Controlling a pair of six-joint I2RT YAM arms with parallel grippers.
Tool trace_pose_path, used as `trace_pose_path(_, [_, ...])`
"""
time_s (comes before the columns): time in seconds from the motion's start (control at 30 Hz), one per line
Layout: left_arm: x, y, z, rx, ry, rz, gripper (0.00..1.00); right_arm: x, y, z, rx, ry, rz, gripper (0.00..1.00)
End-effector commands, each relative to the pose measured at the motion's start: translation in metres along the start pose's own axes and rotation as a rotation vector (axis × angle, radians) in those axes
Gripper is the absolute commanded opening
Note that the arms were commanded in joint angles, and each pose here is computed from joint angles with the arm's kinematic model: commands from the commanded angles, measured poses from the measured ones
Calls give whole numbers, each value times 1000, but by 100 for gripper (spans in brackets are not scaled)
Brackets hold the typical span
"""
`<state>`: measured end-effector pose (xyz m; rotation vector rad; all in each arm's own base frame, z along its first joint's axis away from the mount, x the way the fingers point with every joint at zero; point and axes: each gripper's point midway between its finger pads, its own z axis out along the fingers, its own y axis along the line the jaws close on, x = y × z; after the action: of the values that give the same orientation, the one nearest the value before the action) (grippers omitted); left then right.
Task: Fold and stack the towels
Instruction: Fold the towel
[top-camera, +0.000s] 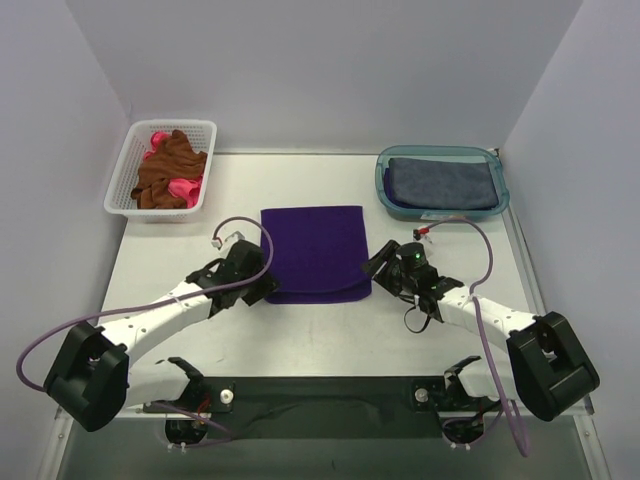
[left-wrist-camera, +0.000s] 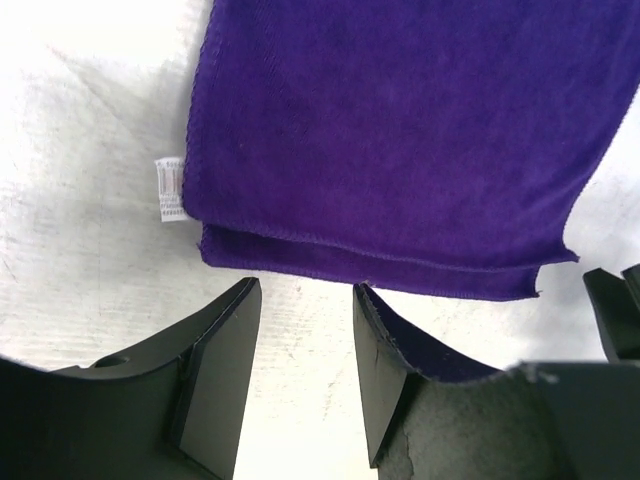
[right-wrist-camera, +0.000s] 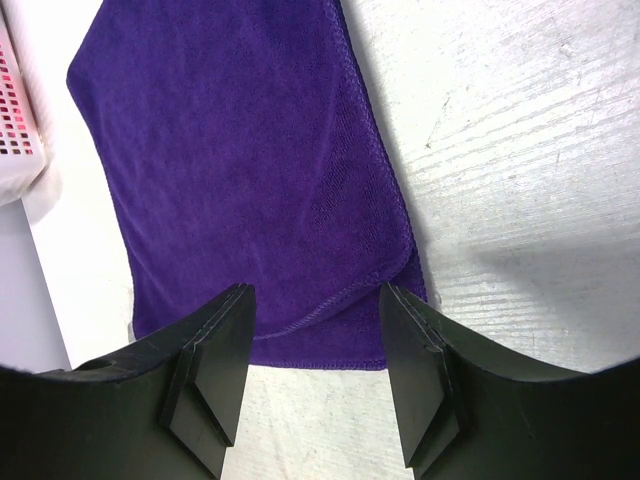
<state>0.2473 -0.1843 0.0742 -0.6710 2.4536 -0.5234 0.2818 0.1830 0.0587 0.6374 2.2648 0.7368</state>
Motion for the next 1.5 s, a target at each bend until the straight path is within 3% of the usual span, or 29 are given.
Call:
trace_pose_path(0.0, [-4, -2, 4, -1, -41, -58, 53, -6, 2, -3, -9, -31, -6, 52])
trace_pose_path(0.3, [1, 2, 28, -27, -37, -63, 55, -7, 0, -5, -11, -39, -2, 52])
trace_pose_path(1.0, [-18, 19, 32, -32, -115, -167, 55, -6, -1, -3, -11, -26, -2, 52])
trace_pose_path(1.47, [-34, 16, 28, -11, -139, -196, 45, -6, -1, -3, -11, -26, 1, 52])
